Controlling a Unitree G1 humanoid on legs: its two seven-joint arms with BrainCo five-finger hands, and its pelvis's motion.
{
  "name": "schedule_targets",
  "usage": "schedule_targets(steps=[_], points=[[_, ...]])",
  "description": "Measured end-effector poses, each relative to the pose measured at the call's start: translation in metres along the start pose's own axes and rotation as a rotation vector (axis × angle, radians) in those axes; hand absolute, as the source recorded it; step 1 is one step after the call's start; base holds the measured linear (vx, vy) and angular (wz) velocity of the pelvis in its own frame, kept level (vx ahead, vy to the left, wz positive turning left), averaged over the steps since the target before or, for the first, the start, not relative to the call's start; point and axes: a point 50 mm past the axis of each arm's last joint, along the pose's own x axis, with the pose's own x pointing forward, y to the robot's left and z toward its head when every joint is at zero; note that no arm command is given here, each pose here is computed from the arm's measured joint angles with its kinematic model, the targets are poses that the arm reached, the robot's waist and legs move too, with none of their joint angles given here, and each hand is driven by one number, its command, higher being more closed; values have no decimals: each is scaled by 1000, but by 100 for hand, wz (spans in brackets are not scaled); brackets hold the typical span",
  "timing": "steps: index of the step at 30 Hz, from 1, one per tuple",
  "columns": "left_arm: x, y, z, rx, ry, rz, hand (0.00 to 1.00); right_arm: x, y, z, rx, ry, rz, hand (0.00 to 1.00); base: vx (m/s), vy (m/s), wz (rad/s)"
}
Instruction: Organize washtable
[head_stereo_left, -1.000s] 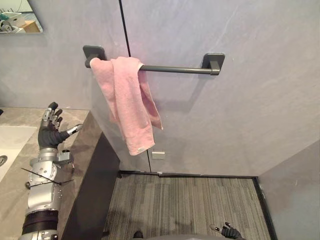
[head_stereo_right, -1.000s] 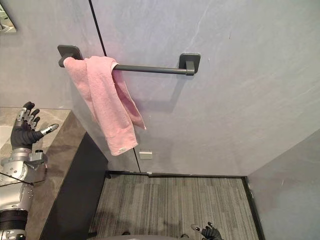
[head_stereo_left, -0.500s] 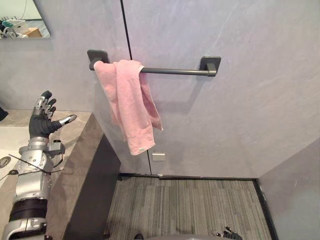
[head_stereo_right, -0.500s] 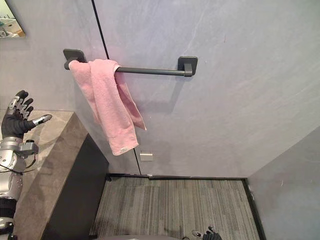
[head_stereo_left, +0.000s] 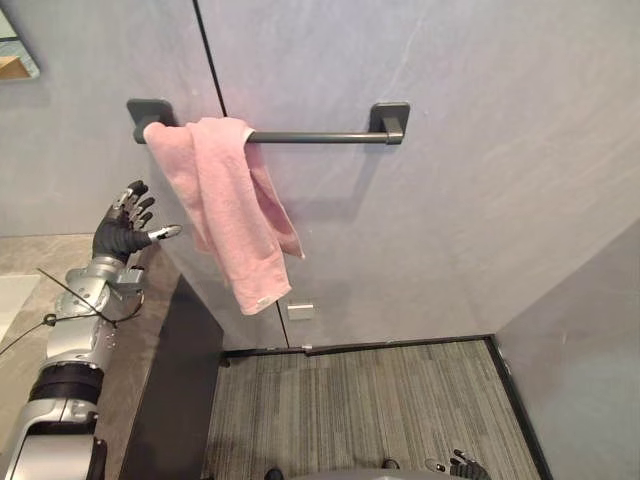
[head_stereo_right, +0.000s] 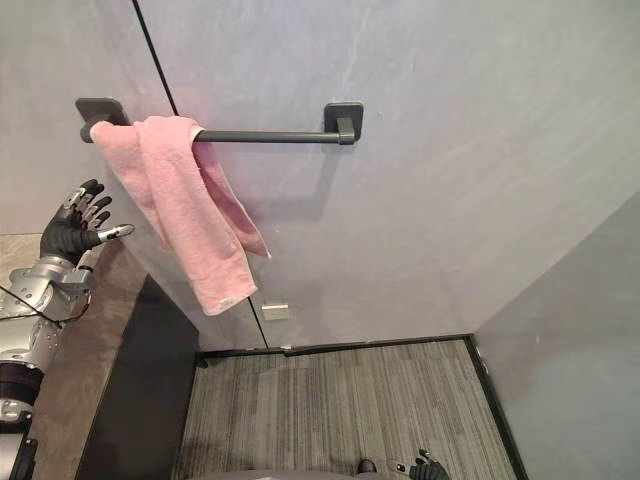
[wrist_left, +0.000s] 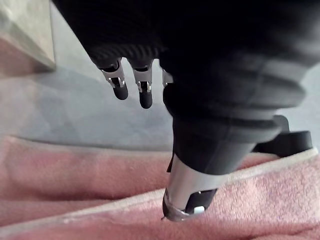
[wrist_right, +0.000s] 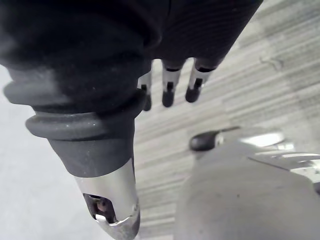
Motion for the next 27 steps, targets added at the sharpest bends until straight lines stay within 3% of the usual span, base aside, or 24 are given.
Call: schedule_targets(steps=[7,21,22,27], points=[[8,-12,2,10,6,-73,0,0,-1,-2,0,5,1,0,-17,-2,-11],[16,-6,0,28,50,-24,0,1,1,3,16,-6,3,0,-8,-4,-2],[16,-5,-2,28,59,-16,100,1,1,3,16,-5,3,0,0,0,0],[15,-2,-7,64,91,22,100,0,7,37,8,-144,30,0,-5,-2,-1]])
